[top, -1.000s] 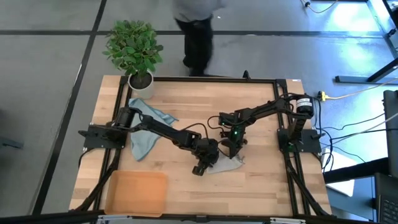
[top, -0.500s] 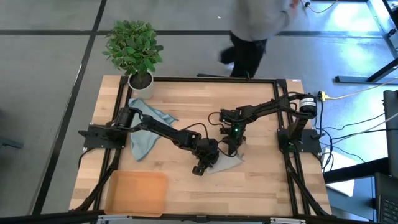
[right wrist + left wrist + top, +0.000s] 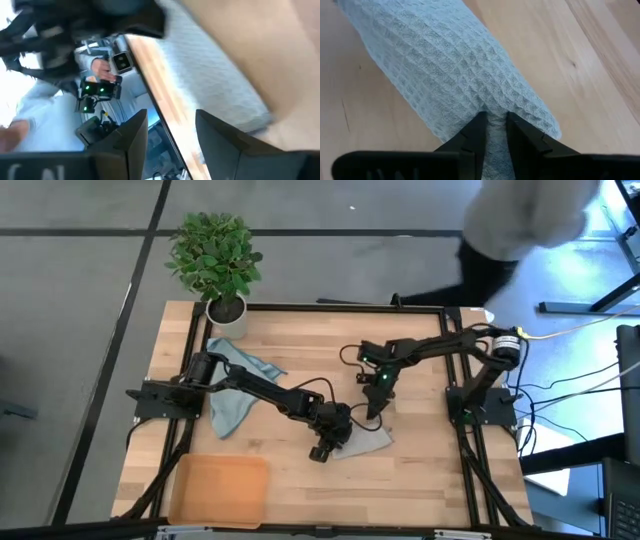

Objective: Roll microfiber towels into tight, uniform cylinder then place into a basket
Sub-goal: Put the rolled gray microfiber towel into the orange bin

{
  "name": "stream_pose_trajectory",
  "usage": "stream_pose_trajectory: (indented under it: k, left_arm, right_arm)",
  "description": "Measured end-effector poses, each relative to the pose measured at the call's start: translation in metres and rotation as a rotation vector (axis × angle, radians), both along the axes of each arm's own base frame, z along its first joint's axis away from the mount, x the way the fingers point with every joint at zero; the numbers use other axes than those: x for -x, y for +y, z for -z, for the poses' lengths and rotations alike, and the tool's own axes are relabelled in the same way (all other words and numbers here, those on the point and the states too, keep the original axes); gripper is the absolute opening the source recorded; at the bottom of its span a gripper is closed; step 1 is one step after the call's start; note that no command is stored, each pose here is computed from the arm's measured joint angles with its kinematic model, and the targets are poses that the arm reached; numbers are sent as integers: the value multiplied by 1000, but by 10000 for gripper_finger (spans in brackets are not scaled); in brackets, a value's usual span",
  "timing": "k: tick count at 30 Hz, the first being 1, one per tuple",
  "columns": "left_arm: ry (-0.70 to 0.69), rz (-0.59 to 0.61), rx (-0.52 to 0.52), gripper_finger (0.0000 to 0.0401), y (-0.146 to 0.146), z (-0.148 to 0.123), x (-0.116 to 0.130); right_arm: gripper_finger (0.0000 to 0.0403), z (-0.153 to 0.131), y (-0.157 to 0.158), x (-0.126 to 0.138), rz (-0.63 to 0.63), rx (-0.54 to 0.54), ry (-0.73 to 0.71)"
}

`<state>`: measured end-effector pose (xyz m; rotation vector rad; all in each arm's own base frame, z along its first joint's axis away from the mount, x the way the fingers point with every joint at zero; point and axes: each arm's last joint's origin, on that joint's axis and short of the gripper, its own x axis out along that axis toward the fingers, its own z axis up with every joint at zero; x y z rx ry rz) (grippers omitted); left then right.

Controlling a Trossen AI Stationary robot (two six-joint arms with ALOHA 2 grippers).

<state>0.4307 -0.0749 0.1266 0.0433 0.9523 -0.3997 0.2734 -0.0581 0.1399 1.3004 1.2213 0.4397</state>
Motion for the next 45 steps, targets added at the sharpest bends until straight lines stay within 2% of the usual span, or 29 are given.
stream_pose_trajectory:
  k: [3, 10, 14, 17, 23, 28, 34, 45]
  left_arm:
    - [4, -5, 7, 71, 1, 0, 0]
    - [18, -29, 45, 71, 10, 1, -1]
    - [18, -35, 45, 71, 13, 1, -2]
    - [21, -41, 46, 71, 16, 1, -2]
    - [22, -42, 54, 71, 19, 1, -2]
    - [22, -41, 56, 71, 19, 1, -2]
    - [22, -42, 56, 71, 19, 1, -2]
    - [23, -43, 57, 71, 19, 1, -2]
  right_arm:
    - [167, -24, 5, 8, -21, 96, -82]
    - [167, -74, 42, 26, -139, 461, -311]
    - [167, -83, 64, 27, -183, 634, -384]
    - [167, -83, 77, 27, -228, 725, -406]
    - [167, -79, 96, 27, -333, 822, -458]
    - [167, -73, 105, 26, -370, 934, -491]
    - [167, -45, 116, 22, -406, 944, -544]
    - [167, -3, 117, 14, -510, 1013, -440]
